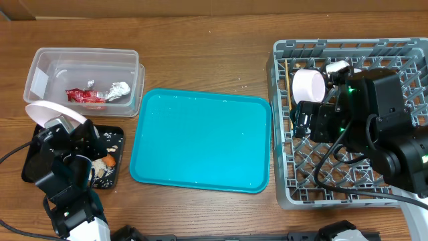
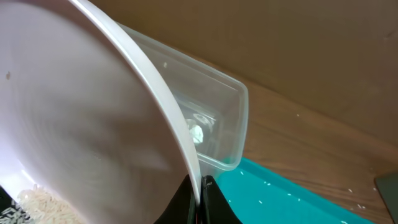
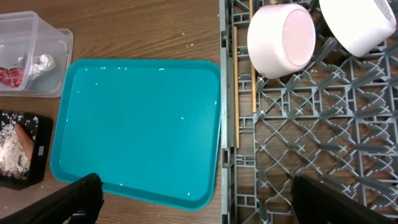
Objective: Sort waste into correct bins and load items into the dishwasher
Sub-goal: 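Tilt the plate with left gripper to dump scraps onto black tray, then carry the emptied plate to the dish rack with left gripper, then set the plate upright in the rack and open left gripper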
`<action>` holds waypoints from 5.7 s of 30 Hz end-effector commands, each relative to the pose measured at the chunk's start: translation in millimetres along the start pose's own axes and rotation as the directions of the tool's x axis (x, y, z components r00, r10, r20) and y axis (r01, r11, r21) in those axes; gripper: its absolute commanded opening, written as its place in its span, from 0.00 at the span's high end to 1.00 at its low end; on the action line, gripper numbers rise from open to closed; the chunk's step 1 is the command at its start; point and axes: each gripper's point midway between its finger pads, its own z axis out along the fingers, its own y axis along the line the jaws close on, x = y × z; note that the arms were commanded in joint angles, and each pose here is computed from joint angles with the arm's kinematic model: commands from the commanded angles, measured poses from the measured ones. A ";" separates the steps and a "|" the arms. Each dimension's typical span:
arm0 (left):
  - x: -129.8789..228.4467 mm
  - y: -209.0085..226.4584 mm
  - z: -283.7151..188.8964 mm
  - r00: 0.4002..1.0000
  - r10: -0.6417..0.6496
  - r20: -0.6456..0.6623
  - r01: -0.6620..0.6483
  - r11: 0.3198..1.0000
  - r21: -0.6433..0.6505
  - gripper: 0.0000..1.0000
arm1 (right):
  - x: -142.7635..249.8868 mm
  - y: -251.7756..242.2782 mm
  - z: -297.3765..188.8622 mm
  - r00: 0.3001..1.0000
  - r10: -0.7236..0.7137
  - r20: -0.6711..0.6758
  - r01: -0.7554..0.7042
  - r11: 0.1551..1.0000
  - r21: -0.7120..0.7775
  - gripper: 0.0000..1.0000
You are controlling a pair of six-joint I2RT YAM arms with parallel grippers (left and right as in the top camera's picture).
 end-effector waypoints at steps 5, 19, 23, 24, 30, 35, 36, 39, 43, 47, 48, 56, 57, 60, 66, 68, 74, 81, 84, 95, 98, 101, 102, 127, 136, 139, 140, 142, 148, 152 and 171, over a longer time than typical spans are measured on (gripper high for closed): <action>1.7 -14.6 -3.7 1.000 0.017 -0.005 -0.017 0.997 0.081 0.96 | -2.6 2.1 -2.5 1.000 -0.002 0.013 0.002 1.000 -0.008 0.00; 9.9 -17.3 -13.1 0.997 0.068 -0.037 -0.064 0.994 0.086 0.96 | -4.3 2.8 -2.5 1.000 -0.002 0.020 0.002 1.000 -0.011 0.00; 14.7 -16.3 -13.5 0.997 0.048 -0.057 -0.043 0.996 0.082 0.96 | -4.7 2.9 -2.5 1.000 -0.002 0.021 0.002 1.000 -0.012 0.00; 13.7 -16.5 -13.4 0.998 0.030 -0.055 -0.026 0.996 0.082 0.96 | -5.2 3.1 -2.6 1.000 -0.002 0.023 0.002 1.000 -0.013 0.00; 1.2 -35.9 -16.7 0.999 0.005 -0.041 0.002 0.987 0.162 0.96 | -10.3 5.4 -2.8 0.999 -0.002 0.044 0.003 1.000 -0.022 0.00; -23.1 -52.4 -25.8 0.999 0.017 -0.033 -0.011 0.984 0.180 0.96 | -12.1 6.2 -2.9 0.999 -0.002 0.051 0.004 1.000 -0.025 0.00; -28.5 -55.7 -28.2 0.999 0.025 -0.037 -0.018 0.984 0.179 0.96 | -12.1 6.1 -2.9 0.999 -0.002 0.052 0.004 1.000 -0.025 0.00; -39.4 -64.7 -33.5 0.997 0.041 -0.061 -0.029 0.983 0.182 0.96 | -12.6 6.4 -2.9 0.999 -0.002 0.053 0.004 1.000 -0.026 0.00; -47.5 -70.7 -32.5 0.994 0.037 -0.106 -0.016 0.981 0.195 0.96 | -12.4 9.8 -3.0 0.999 -0.003 0.051 0.005 0.999 -0.045 0.00; -49.7 -91.1 -27.2 0.990 0.007 -0.141 0.040 0.943 0.331 0.96 | -12.7 10.2 -3.1 0.999 0.003 0.051 -0.001 0.999 -0.048 0.00; -50.3 -95.1 -23.7 0.987 -0.027 -0.161 0.084 0.929 0.361 0.96 | -14.4 9.9 -3.4 0.998 0.019 0.058 -0.017 0.999 -0.046 0.00; -70.5 -164.4 -6.0 0.980 -0.058 -0.190 0.169 0.744 0.646 0.96 | -48.8 -30.2 -37.5 0.937 0.224 0.267 -0.251 0.966 0.069 0.00; -72.5 -177.8 -4.3 0.982 -0.049 -0.184 0.163 0.714 0.681 0.96 | -54.8 -35.9 -48.5 0.919 0.250 0.306 -0.282 0.957 0.065 0.00; -73.3 -216.3 2.4 0.979 -0.041 -0.198 0.179 0.638 0.749 0.96 | -66.6 -49.1 -79.0 0.870 0.291 0.398 -0.337 0.940 0.049 0.00; -58.7 -313.4 10.8 0.973 0.063 -0.223 0.167 0.476 0.863 0.96 | -64.6 -63.7 -114.2 0.818 0.327 0.473 -0.392 0.919 0.041 0.00; -50.1 -371.6 5.7 0.975 0.121 -0.185 0.135 0.341 0.931 0.96 | -58.1 -64.7 -113.9 0.824 0.334 0.458 -0.398 0.916 0.048 0.00; 0.5 -476.7 4.4 0.961 0.184 -0.208 0.185 0.136 0.973 0.96 | -47.8 -67.3 -110.0 0.841 0.338 0.423 -0.403 0.912 0.073 0.00; 48.0 -545.4 -2.4 0.947 0.139 -0.289 0.292 0.005 0.957 0.96 | -42.1 -68.6 -108.2 0.849 0.340 0.404 -0.405 0.910 0.087 0.00; 68.6 -564.2 -1.8 0.930 0.106 -0.352 0.353 0.001 0.935 0.96 | -40.2 -69.0 -107.6 0.852 0.341 0.397 -0.406 0.909 0.091 0.00; 109.2 -579.8 10.1 0.828 0.072 -0.557 0.553 0.061 0.831 0.96 | -34.4 -70.3 -105.9 0.860 0.343 0.378 -0.408 0.907 0.105 0.00; 111.1 -581.7 5.8 0.776 0.075 -0.626 0.623 0.060 0.780 0.96 | -34.0 -70.5 -105.8 0.861 0.343 0.376 -0.408 0.907 0.106 0.00; 114.1 -585.1 -0.8 0.751 0.083 -0.655 0.653 0.056 0.755 0.96 | -33.8 -70.5 -105.8 0.861 0.343 0.376 -0.408 0.907 0.107 0.00; 115.2 -586.3 -3.3 0.749 0.086 -0.657 0.655 0.054 0.754 0.96 | -33.6 -70.6 -105.6 0.861 0.343 0.375 -0.408 0.907 0.107 0.00; 118.2 -584.4 -38.7 0.441 0.101 -0.892 0.834 0.321 0.449 0.96 | -29.6 -71.5 -104.7 0.866 0.345 0.362 -0.409 0.905 0.117 0.00; 148.3 -568.6 -14.1 0.416 0.024 -0.909 0.797 0.472 0.378 0.96 | -29.6 -71.5 -104.7 0.866 0.345 0.362 -0.409 0.905 0.117 0.00; 151.8 -565.6 -8.6 0.444 0.016 -0.896 0.775 0.494 0.393 0.84 | -29.7 -71.6 -104.7 0.866 0.345 0.362 -0.409 0.905 0.117 0.00; 151.9 -565.5 -8.6 0.443 0.017 -0.897 0.776 0.494 0.392 0.75 | -29.6 -71.5 -104.6 0.866 0.345 0.362 -0.409 0.905 0.117 0.00; 150.7 -566.7 -10.8 0.442 0.026 -0.896 0.778 0.486 0.398 0.61 | -29.7 -71.5 -104.7 0.866 0.345 0.362 -0.409 0.905 0.117 0.00; 122.1 -579.6 -23.6 0.500 0.068 -0.864 0.794 0.362 0.488 0.00 | -30.5 -71.3 -104.9 0.865 0.345 0.365 -0.409 0.905 0.115 0.00; 94.5 -576.2 -17.3 0.548 0.039 -0.836 0.785 0.322 0.530 0.00 | -30.5 -71.3 -104.9 0.865 0.345 0.365 -0.409 0.905 0.115 0.00; -75.8 -381.4 25.6 0.966 0.035 -0.255 0.117 0.824 0.554 0.00 | -41.9 -36.9 -102.3 0.935 0.130 0.330 -0.141 0.990 0.009 0.00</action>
